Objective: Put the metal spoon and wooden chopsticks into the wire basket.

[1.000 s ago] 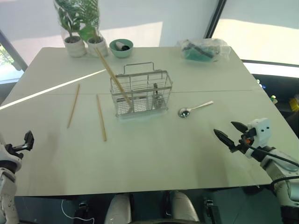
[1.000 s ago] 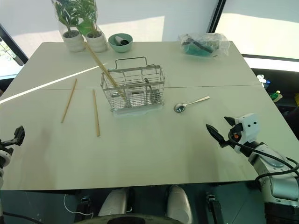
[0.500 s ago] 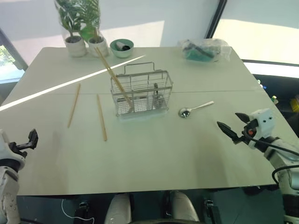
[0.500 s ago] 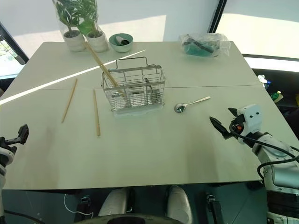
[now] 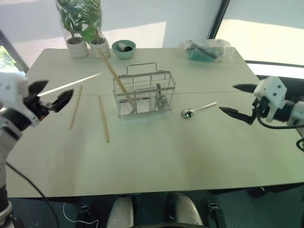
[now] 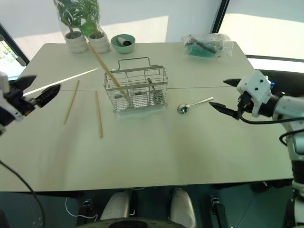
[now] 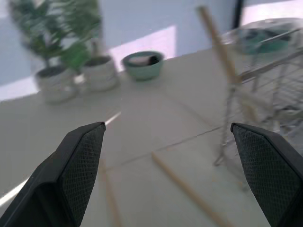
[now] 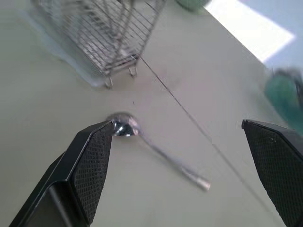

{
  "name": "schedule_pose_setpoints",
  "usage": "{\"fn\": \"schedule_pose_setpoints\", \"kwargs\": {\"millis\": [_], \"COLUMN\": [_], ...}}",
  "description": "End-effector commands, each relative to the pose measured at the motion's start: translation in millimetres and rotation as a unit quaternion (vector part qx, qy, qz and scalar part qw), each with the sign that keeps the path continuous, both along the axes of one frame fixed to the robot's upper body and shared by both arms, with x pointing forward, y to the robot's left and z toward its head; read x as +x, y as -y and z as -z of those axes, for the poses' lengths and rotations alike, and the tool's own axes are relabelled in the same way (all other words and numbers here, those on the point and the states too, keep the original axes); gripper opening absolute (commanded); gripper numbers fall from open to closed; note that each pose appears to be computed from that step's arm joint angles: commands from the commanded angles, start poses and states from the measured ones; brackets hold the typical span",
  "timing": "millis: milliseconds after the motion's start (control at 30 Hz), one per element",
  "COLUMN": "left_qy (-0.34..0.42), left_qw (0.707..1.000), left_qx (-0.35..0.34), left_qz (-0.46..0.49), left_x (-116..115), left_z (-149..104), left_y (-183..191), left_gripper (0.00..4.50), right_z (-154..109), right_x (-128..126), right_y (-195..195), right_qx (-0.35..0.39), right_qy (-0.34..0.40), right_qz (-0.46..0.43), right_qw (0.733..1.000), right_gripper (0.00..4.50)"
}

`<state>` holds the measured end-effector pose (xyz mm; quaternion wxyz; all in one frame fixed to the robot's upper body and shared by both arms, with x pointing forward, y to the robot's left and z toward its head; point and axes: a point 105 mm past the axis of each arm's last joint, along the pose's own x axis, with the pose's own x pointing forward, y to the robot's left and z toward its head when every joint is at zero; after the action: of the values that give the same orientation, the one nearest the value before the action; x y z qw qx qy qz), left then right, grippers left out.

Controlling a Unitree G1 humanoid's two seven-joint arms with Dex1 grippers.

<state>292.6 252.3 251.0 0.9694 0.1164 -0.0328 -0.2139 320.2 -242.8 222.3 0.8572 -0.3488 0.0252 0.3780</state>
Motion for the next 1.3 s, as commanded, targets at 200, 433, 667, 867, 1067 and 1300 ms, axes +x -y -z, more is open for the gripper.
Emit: {"fn": "schedule_pose_setpoints", "kwargs": {"millis": [200,433,667,867,1067,1300], "left_qy": [-0.023,-0.036,-0.093,-0.094,-0.109,-0.143], "left_qw": [0.947,0.920,0.915,0.917,0.899,0.885], "left_qx": [0.102,0.067,0.031,0.026,0.043,0.034], "left_qz": [0.303,0.384,0.391,0.387,0.422,0.443], "left_x": [-1,6,21,33,17,7], "left_z": [0,7,17,6,18,22], "left_y": [119,163,158,154,174,173], "left_gripper": [4.50,4.50,4.50,4.50,4.50,4.50], "right_z": [-11,26,45,51,61,62], "right_x": [42,75,90,100,103,105], "right_y": [-32,-44,-58,-72,-75,-65], "right_qx": [-0.144,-0.223,-0.254,-0.253,-0.260,-0.318], "right_qy": [-0.019,-0.072,-0.086,-0.075,-0.070,-0.042], "right_qz": [-0.140,-0.155,-0.145,-0.129,-0.122,-0.115], "right_qw": [0.980,0.960,0.952,0.956,0.955,0.940], "right_gripper": [4.47,4.47,4.47,4.47,4.47,4.47]}}
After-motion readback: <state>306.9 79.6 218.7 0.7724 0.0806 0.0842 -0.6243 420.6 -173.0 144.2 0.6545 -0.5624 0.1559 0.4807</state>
